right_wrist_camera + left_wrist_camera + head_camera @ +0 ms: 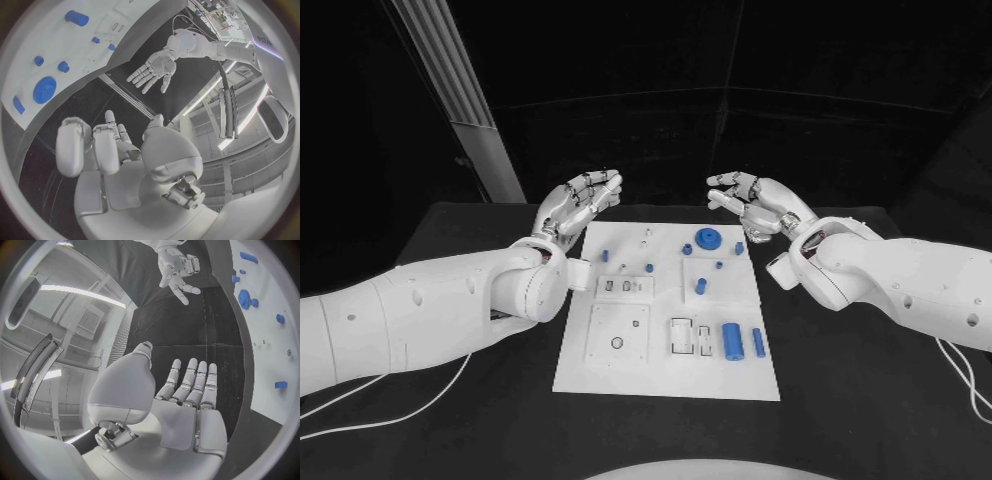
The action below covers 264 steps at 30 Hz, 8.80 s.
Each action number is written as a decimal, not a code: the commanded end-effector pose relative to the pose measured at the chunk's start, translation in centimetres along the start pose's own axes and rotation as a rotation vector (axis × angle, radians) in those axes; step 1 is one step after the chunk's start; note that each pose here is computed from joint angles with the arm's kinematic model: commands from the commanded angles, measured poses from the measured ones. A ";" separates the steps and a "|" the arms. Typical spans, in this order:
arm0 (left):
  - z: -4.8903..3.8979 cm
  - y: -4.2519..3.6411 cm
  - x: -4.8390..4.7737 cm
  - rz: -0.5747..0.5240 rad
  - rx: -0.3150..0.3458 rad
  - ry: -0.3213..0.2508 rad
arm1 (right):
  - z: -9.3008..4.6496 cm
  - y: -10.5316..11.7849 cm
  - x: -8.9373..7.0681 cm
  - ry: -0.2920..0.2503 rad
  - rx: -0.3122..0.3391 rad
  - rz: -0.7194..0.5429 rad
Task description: Assemble the parts on the task board
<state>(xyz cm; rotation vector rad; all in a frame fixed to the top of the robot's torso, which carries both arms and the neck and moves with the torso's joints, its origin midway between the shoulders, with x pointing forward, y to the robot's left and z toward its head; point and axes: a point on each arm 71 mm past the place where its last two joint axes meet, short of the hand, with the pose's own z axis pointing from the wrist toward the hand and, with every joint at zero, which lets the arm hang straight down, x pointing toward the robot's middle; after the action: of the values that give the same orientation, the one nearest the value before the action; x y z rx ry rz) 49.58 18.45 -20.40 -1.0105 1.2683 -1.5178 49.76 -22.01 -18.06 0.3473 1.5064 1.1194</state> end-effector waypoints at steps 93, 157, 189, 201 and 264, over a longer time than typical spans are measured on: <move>0.08 -2.41 0.07 0.017 0.339 0.067 | 7.3 0.1 6.5 0.331 0.125 -0.948; 0.24 -2.42 0.25 0.018 0.341 0.069 | 12.2 3.3 7.3 0.129 -0.068 -0.859; 0.29 -2.47 0.32 0.017 0.342 0.071 | 13.0 2.8 8.2 0.136 -0.020 -0.858; 0.35 -2.50 0.31 0.018 0.343 0.071 | 13.1 2.6 8.0 0.123 -0.003 -0.867; 0.77 -2.87 0.55 0.021 0.345 0.074 | 13.3 3.0 8.7 0.152 -0.026 -0.868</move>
<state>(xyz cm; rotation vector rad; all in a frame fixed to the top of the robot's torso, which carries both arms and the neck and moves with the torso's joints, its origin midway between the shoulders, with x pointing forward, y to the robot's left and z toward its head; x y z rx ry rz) 50.46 17.88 -19.58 -0.9197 1.2819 -1.5523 57.96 -8.21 -19.35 -0.3872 1.5280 0.4672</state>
